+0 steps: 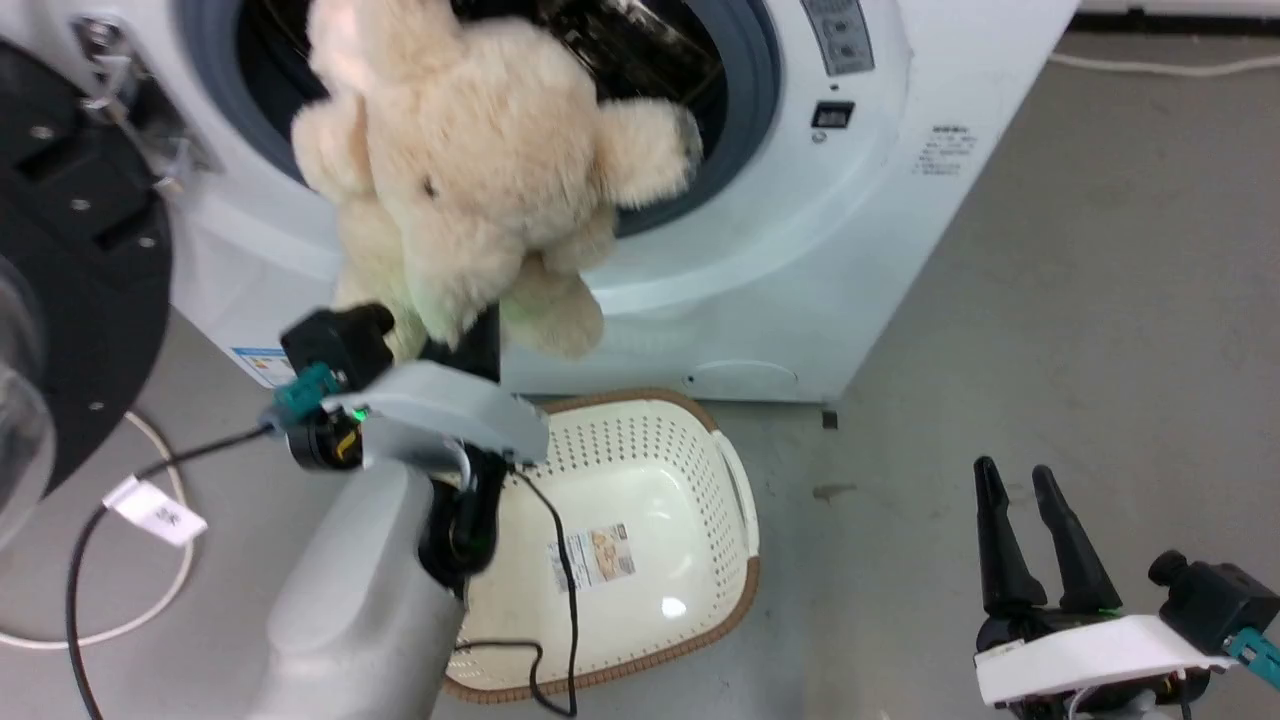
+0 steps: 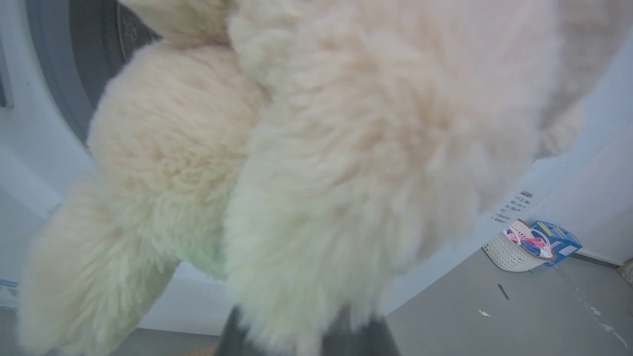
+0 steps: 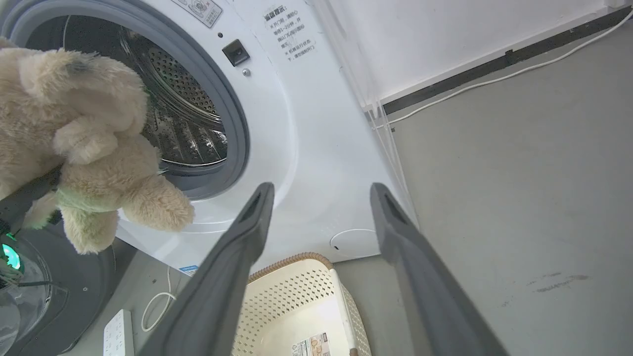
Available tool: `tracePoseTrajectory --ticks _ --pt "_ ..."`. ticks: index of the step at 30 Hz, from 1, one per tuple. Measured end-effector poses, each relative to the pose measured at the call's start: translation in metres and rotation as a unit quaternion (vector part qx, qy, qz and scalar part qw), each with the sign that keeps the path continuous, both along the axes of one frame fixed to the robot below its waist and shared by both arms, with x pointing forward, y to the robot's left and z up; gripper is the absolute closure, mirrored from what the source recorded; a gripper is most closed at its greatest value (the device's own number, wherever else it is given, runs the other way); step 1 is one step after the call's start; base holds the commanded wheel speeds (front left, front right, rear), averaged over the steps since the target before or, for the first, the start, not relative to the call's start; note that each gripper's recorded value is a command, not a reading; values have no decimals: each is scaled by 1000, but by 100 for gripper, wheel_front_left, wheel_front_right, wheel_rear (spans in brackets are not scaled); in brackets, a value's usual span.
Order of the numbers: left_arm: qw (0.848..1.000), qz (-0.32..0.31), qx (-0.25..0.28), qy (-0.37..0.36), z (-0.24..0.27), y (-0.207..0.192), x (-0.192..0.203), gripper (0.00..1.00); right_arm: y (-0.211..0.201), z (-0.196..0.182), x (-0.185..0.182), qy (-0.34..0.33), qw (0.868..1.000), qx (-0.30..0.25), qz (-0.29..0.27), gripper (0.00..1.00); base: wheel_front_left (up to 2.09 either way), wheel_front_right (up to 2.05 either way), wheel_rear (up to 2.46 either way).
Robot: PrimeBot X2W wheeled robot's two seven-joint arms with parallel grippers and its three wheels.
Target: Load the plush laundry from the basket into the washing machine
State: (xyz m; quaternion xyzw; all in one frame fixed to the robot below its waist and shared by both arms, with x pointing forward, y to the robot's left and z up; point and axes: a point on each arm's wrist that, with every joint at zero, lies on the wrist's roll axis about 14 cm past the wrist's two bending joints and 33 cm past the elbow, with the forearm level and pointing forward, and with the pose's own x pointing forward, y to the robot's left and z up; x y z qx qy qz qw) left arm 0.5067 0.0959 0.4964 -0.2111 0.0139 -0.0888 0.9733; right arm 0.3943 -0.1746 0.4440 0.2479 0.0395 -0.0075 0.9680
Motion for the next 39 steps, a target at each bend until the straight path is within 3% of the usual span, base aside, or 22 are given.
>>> tracePoseTrajectory --ticks 15,32,39 --pt "1000 -11 -1 5 -24 -11 80 100 -24 -32 9 42 998 -13 -33 0 0 0 0" --pt "991 -34 118 -49 -27 -14 162 100 -42 -65 12 84 995 -16 -59 0 0 0 0" --pt "989 -29 134 -55 -32 -12 191 100 -49 -75 11 98 993 -17 -70 0 0 0 0"
